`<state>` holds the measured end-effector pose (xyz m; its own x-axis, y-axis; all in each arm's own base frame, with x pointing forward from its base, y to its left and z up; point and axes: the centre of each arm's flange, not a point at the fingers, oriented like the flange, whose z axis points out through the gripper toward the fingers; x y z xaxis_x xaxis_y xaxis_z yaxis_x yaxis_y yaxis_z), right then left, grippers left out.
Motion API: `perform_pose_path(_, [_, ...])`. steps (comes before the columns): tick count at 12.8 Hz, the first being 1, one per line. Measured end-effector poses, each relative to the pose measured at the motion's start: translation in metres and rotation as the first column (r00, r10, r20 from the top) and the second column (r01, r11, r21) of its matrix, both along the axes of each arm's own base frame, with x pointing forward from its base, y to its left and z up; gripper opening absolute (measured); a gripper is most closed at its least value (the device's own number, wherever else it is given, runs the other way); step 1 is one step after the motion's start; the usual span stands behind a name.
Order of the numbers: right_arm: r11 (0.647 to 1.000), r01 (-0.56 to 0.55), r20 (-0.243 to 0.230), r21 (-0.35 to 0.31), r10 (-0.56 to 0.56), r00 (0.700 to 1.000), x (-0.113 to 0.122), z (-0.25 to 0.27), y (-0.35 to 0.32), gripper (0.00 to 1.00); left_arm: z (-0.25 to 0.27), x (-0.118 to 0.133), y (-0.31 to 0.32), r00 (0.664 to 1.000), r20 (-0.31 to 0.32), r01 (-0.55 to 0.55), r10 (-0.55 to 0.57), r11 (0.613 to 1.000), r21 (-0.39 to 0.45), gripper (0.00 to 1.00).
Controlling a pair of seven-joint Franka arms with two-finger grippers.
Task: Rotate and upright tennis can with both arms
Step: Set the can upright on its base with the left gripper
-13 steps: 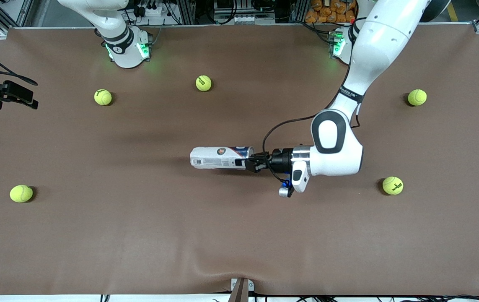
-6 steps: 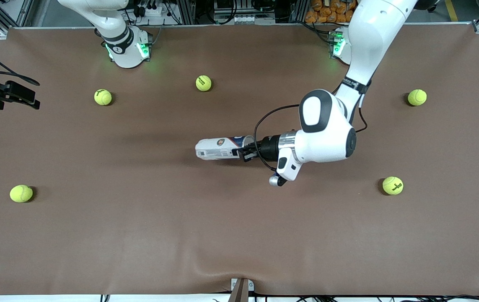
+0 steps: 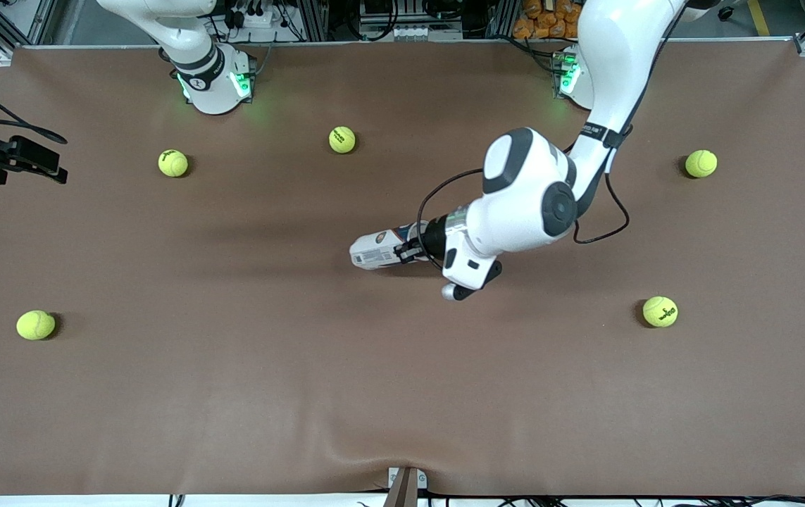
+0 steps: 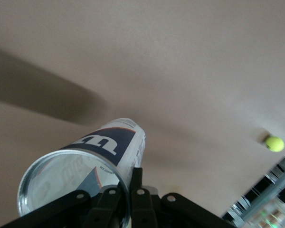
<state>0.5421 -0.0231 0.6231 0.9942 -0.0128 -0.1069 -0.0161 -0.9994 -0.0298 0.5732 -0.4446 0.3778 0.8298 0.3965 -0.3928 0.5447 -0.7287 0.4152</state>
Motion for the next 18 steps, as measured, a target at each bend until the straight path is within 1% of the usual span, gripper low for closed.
perform_pose_path(3, [1.0,0.0,-0.001,0.0,0.0,1.0,0.0,0.0,0.0,1.0,0.009,-0.011,-0.018,0.997,0.073,0.009,-0.019,0.991,0.136,0.03])
perform_pose_path(5, [1.0,0.0,-0.002,0.0,0.0,1.0,0.0,-0.001,0.0,1.0,0.01,-0.025,-0.034,0.991,0.126,0.014,-0.044,0.972,0.233,0.03])
perform_pose_path(7, [1.0,0.0,-0.004,0.0,0.0,1.0,0.001,-0.002,0.0,1.0,0.015,-0.032,-0.04,0.981,0.182,0.006,-0.068,0.947,0.32,0.03])
perform_pose_path(10, [1.0,-0.001,-0.005,0.0,0.001,1.0,0.001,-0.003,0.001,1.0,0.024,-0.043,-0.039,0.966,0.213,0.04,-0.149,0.894,0.446,0.03])
perform_pose_path(11, [1.0,-0.003,-0.005,0.0,0.003,1.0,0.001,-0.003,0.001,1.0,0.025,-0.048,-0.043,0.959,0.234,0.029,-0.162,0.872,0.488,0.03])
perform_pose_path(13, [1.0,-0.006,-0.006,0.0,0.006,1.0,0.001,-0.003,0.003,1.0,0.021,-0.062,-0.055,0.946,0.269,0.003,-0.179,0.837,0.547,0.03])
perform_pose_path(15, [1.0,-0.006,-0.007,0.0,0.006,1.0,0.001,-0.003,0.003,1.0,0.009,-0.073,-0.066,0.935,0.287,0.001,-0.21,0.81,0.587,0.03])
perform_pose_path(18, [1.0,-0.006,-0.008,0.0,0.006,1.0,0.001,-0.004,0.003,1.0,-0.004,-0.074,-0.067,0.933,0.281,0.007,-0.223,0.796,0.606,0.03])
